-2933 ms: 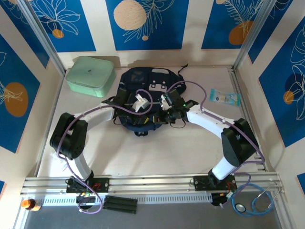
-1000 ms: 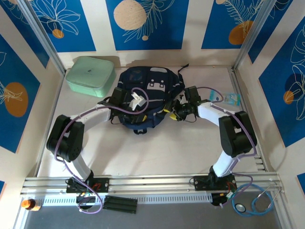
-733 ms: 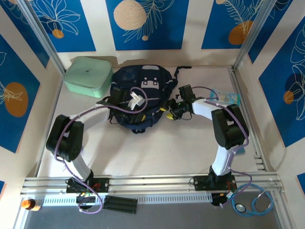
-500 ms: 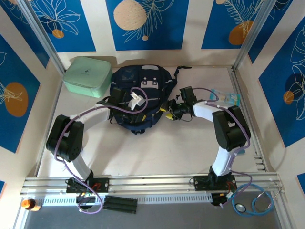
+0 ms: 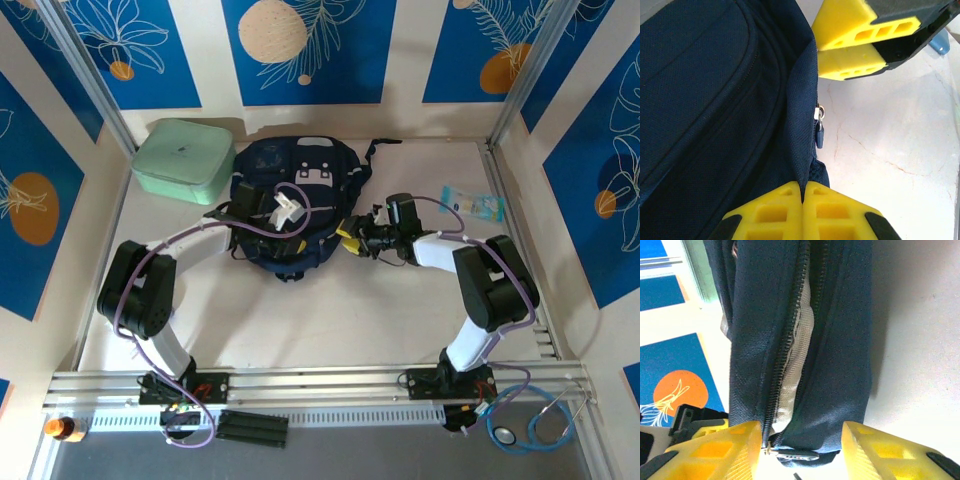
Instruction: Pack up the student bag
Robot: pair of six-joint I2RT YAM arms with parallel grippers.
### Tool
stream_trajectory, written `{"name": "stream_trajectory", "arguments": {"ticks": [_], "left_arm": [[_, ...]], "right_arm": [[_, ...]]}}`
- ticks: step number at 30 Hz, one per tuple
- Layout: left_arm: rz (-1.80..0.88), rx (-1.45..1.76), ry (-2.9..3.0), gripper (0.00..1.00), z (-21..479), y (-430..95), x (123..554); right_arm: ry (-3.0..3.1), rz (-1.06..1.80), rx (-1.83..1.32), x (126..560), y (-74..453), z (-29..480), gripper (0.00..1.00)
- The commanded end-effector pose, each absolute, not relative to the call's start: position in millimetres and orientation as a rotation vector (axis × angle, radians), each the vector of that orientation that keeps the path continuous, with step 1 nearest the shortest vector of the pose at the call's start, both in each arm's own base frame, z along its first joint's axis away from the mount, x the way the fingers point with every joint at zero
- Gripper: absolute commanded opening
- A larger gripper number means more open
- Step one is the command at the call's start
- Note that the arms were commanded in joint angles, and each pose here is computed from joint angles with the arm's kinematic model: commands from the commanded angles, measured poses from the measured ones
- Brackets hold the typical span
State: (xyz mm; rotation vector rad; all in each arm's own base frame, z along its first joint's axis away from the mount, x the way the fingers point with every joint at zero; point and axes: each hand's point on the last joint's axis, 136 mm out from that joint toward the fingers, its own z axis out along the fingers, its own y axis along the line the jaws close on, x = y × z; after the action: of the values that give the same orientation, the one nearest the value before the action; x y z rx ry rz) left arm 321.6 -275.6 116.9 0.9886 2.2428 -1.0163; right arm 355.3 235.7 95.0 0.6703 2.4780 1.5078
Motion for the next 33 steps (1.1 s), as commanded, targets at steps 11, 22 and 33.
{"name": "stream_trajectory", "arguments": {"ticks": [11,22,33], "left_arm": [[-1.023,1.078,2.185,0.0,129.3,-286.1,313.5],[-1.015,1.124,2.202,0.03,125.0,-287.5,302.7],[-0.667,1.148,2.247,0.44,106.7,-260.4,318.6]], "right_arm": [[2.624,1.393,0.818,366.5,237.3,90.6,0.4],[2.587,1.531,0.628,381.3,262.4,113.5,0.12],[2.432,1.733,0.356,379.4,288.2,137.8,0.02]]}}
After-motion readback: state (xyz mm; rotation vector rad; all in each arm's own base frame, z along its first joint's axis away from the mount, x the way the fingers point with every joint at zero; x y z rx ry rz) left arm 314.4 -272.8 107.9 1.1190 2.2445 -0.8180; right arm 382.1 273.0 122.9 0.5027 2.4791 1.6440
